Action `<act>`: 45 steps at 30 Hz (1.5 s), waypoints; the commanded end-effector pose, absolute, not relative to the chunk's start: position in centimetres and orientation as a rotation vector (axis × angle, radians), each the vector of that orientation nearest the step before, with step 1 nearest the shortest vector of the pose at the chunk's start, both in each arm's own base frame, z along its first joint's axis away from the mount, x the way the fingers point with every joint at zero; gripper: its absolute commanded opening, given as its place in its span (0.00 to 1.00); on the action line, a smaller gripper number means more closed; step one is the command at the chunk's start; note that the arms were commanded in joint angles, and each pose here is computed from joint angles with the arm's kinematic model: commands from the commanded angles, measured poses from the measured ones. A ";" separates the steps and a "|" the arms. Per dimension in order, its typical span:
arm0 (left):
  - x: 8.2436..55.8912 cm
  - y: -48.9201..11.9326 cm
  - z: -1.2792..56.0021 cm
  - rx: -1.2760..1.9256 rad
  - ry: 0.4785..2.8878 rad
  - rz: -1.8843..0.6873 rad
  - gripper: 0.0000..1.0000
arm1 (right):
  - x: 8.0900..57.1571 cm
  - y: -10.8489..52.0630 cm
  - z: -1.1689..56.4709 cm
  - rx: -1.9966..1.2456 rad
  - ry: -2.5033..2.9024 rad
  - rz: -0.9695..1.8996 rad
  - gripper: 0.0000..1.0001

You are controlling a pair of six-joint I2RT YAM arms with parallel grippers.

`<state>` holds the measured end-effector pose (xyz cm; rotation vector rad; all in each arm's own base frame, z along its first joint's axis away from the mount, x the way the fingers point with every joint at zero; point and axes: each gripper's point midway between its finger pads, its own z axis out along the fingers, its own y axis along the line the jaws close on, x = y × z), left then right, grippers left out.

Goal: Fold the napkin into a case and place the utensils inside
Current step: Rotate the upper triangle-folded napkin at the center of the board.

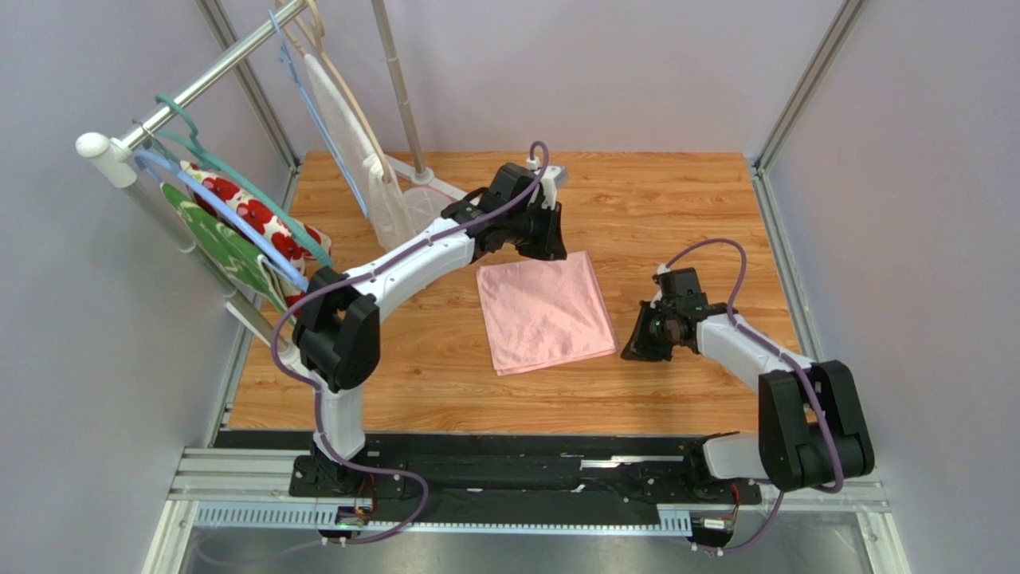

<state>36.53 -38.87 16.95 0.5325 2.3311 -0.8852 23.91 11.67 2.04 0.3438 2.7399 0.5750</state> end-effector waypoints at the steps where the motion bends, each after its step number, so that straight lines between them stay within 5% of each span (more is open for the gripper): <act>1: 36.1 -35.6 13.7 0.515 2.391 -0.726 0.14 | 25.5 11.5 6.1 0.262 2.630 0.550 0.03; 12: 37.1 -33.2 8.3 0.466 2.482 -0.587 0.06 | 29.1 18.3 9.5 0.114 2.557 0.883 0.06; 25: 31.7 -33.8 2.3 0.447 2.617 -0.656 0.06 | 26.3 12.1 0.4 0.277 2.769 0.502 0.05; 33: 23.4 -36.9 0.8 0.515 2.695 -0.799 0.07 | 27.7 8.9 2.4 0.331 2.713 0.314 0.08; 45: 24.9 -31.6 10.3 0.518 2.531 -0.716 0.36 | 26.4 12.5 9.1 0.115 2.591 0.484 0.21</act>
